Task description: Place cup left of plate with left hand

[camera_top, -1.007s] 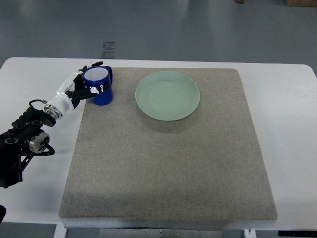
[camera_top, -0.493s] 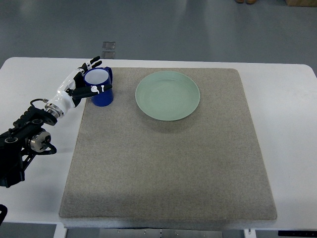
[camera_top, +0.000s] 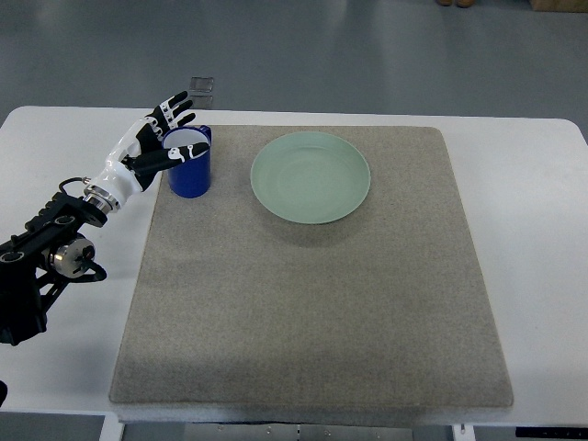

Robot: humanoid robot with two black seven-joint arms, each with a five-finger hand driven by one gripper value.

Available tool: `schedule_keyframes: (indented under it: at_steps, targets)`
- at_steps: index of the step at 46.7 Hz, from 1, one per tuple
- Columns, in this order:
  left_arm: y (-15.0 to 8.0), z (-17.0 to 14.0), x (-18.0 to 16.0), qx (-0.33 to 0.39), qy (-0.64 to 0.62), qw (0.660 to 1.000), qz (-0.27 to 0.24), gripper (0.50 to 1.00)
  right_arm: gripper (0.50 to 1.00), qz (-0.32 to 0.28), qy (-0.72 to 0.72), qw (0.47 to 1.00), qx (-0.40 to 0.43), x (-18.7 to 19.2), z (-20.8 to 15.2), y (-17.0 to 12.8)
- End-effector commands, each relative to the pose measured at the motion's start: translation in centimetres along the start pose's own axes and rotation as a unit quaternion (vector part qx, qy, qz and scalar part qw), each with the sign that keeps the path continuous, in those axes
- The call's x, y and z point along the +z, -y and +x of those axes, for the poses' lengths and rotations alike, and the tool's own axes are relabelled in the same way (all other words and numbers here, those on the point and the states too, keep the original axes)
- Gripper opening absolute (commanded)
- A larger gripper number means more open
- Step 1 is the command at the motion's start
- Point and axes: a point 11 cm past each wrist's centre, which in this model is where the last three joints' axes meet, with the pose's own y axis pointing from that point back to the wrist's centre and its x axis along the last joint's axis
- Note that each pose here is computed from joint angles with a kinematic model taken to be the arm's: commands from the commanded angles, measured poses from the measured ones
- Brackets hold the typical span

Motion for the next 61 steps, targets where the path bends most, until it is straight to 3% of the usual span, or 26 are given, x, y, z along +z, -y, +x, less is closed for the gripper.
schedule_keyframes:
  at_steps: [1, 24, 39, 52, 61]
  targets:
    - [0.0, 0.1, 1.9, -0.016, -0.023, 0.999, -0.026, 0.999, 0.932, 0.000, 0.000, 1.000, 0.000, 0.0, 0.0, 0.0]
    - [-0.6, 2.8, 6.1, -0.001, -0.036, 0.996, -0.083, 0.999, 0.932, 0.000, 0.000, 1.000, 0.000, 0.0, 0.0, 0.0]
    - [1.2, 4.9, 12.4, 0.043, -0.124, 0.975, -0.181, 0.996, 0.932, 0.000, 0.000, 1.000, 0.000, 0.0, 0.0, 0.0]
    - [3.3, 3.7, 8.6, 0.101, -0.240, 0.961, -0.090, 0.996, 0.932, 0.000, 0.000, 1.000, 0.000, 0.0, 0.0, 0.0]
    - [3.5, 3.6, 8.4, 0.109, -0.280, 0.949, -0.096, 0.996, 0.932, 0.000, 0.000, 1.000, 0.000, 0.0, 0.0, 0.0]
